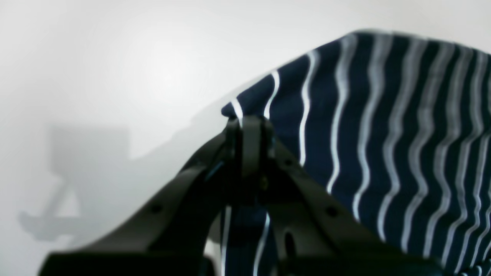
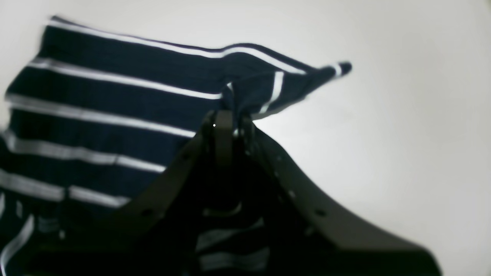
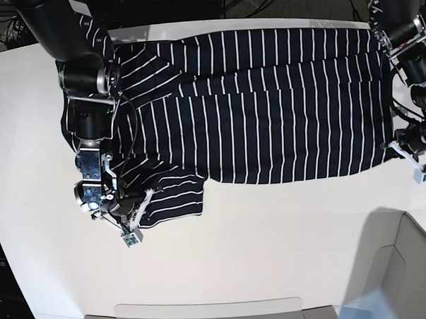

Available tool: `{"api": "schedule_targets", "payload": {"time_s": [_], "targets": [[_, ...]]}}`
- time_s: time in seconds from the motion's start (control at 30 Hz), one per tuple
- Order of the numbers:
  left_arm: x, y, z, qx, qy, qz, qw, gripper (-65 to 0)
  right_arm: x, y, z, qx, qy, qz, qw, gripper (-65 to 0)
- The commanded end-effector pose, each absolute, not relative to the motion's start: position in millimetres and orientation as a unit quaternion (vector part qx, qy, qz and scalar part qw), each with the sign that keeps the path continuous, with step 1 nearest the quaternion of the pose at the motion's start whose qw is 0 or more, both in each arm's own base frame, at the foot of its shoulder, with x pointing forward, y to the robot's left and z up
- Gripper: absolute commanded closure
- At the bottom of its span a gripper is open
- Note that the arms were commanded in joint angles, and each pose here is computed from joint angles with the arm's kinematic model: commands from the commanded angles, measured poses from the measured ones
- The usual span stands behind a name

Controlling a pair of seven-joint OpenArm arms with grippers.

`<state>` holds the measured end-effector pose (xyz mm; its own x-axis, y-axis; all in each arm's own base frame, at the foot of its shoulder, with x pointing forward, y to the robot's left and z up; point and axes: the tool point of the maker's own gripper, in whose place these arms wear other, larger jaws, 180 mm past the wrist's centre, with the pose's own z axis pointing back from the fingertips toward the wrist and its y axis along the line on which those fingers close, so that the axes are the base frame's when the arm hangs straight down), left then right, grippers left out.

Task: Fold the T-shirt properly
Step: 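Fold the hem with both grippers up over the shirt toward the collar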

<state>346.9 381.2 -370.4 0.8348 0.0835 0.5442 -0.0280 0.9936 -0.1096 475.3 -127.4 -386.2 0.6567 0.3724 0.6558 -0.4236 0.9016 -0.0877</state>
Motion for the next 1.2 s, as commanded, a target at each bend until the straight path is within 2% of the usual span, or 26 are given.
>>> {"api": "schedule_targets", "payload": {"time_s": [0.0, 0.1, 0.83, 1.17], "targets": [[356, 391, -348, -0.033, -0.31, 0.022, 0.95, 0.0, 497, -118, -345, 0.04, -0.402, 0.231, 0.885, 0.0], [354, 390, -345, -0.026, -0.307, 0.014, 0.951, 0.0, 486, -112, -332, 0.028, -0.399, 0.264, 0.877, 0.0], [278, 411, -356, 0.036, -0.274, 0.008, 0.961, 0.0, 386, -165, -301, -0.124, -0.352, 0.3, 0.878, 0.0], [248, 405, -354, 0.069, -0.254, -0.035, 0.964, 0.0, 335, -172, -303, -0.149, -0.346, 0.302, 0.876, 0.0]]}}
